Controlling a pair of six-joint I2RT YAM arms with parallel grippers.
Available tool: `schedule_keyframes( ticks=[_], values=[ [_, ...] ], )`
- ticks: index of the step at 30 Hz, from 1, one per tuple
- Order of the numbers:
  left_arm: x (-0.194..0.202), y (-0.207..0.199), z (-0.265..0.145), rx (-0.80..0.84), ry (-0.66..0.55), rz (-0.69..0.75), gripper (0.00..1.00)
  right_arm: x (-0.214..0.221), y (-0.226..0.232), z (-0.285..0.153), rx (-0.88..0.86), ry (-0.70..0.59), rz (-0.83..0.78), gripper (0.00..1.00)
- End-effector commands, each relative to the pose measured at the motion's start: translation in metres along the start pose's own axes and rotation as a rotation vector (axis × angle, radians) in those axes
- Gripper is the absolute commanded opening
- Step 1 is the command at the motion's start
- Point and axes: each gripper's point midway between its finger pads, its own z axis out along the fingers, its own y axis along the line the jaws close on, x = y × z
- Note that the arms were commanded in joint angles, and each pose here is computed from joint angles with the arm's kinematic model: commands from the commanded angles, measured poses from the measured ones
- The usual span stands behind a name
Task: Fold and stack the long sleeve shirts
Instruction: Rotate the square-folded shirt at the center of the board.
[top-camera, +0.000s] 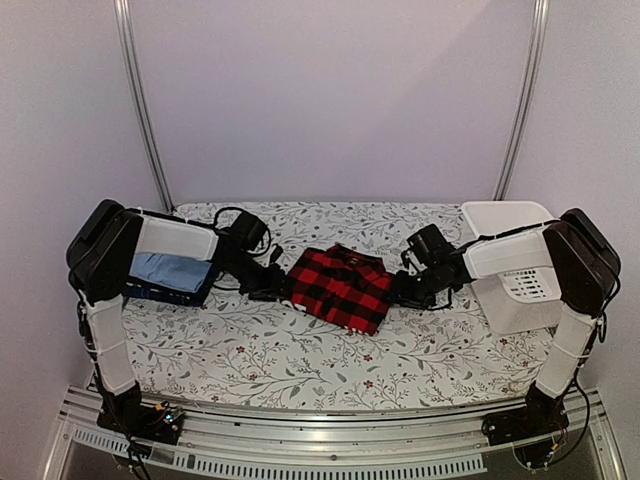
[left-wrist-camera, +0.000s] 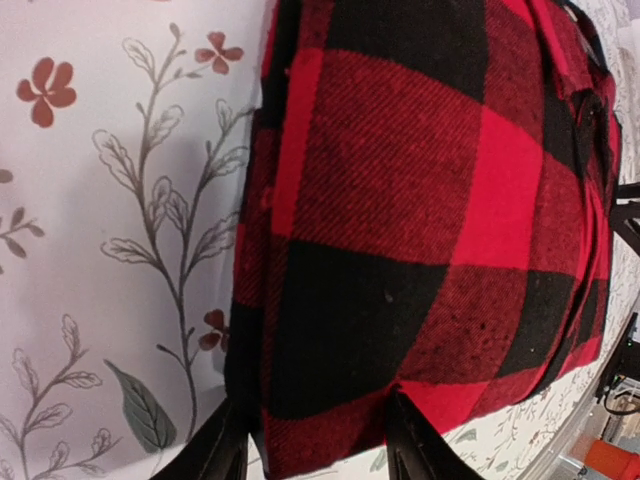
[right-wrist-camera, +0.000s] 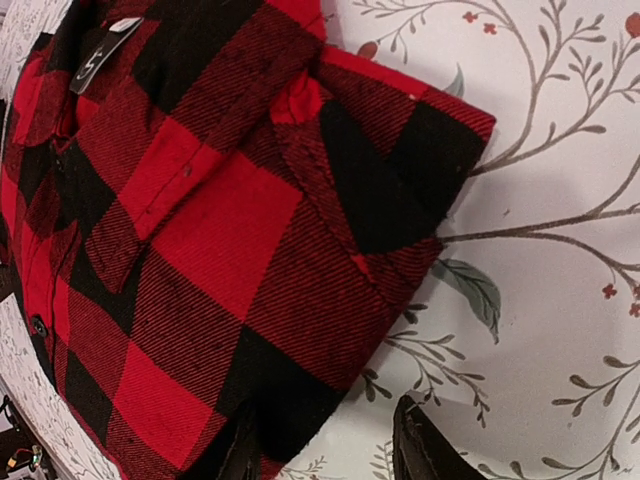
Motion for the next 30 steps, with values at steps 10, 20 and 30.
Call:
schedule_keyframes(
  ticks=[10,20,30],
  values=[
    [0.061,-0.096,0.010,0.062,0.016,-0.042,0.43,-0.026,-0.042,-0.014,0.140,-0.044,0.006,0.45],
    [0.036,-0.054,-0.047,-0.058,-0.133,-0.101,0.49,-0.046,0.012,-0.063,0.153,-0.148,-0.135,0.52],
    [0.015,-0.021,-0.088,-0.068,-0.220,-0.146,0.50,-0.009,0.156,-0.044,-0.180,-0.094,-0.291,0.57]
  ],
)
